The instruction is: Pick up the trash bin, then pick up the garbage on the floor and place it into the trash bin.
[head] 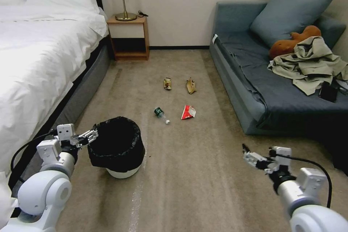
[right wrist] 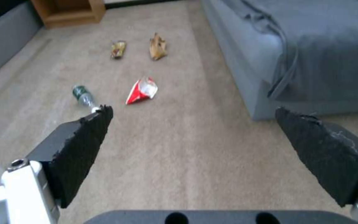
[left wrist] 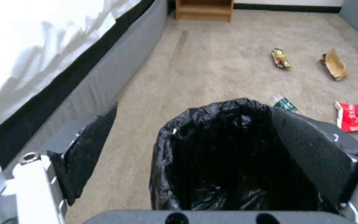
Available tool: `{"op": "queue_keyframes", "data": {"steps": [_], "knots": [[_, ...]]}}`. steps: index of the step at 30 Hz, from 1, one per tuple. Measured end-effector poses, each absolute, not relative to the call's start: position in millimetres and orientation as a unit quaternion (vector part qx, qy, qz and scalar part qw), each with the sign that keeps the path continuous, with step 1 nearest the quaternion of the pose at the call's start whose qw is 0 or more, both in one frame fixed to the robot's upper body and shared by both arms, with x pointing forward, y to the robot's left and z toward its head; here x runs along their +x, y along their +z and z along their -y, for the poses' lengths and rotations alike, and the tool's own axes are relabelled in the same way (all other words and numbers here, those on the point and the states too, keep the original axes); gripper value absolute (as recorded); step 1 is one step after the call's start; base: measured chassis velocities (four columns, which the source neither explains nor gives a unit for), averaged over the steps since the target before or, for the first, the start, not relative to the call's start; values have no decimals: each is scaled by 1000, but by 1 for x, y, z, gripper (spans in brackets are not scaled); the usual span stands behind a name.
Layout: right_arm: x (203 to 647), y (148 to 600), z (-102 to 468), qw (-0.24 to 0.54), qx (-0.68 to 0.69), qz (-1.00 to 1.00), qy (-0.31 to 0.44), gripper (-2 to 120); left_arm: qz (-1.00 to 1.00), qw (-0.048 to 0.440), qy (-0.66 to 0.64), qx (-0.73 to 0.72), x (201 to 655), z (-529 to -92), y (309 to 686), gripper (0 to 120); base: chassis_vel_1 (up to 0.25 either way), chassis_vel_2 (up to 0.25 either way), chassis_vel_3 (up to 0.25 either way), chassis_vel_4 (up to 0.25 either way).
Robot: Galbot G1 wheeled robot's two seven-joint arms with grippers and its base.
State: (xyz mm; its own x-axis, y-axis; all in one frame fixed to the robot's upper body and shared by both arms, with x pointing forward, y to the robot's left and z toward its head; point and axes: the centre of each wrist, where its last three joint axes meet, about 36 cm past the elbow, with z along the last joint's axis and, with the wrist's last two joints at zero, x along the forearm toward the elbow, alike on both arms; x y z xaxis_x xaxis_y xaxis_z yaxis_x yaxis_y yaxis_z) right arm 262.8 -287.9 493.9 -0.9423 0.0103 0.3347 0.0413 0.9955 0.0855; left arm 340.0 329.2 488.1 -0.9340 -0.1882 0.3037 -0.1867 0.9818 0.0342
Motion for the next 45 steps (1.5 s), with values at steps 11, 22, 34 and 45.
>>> {"op": "queue_keyframes", "data": {"steps": [11,22,34,45], "knots": [[264,484,287,172,-11,984,-37,100,979,175,10,101,352,-341,472,100,0,0,0,0],[266,468,278,183,-3,982,-38,100,969,220,53,100,379,-359,468,100,0,0,0,0],[263,460,274,192,-2,980,-48,100,958,256,60,113,393,-371,445,100,0,0,0,0],[258,451,266,200,-6,979,-33,100,949,283,71,121,414,-380,422,98,0,0,0,0]]}}
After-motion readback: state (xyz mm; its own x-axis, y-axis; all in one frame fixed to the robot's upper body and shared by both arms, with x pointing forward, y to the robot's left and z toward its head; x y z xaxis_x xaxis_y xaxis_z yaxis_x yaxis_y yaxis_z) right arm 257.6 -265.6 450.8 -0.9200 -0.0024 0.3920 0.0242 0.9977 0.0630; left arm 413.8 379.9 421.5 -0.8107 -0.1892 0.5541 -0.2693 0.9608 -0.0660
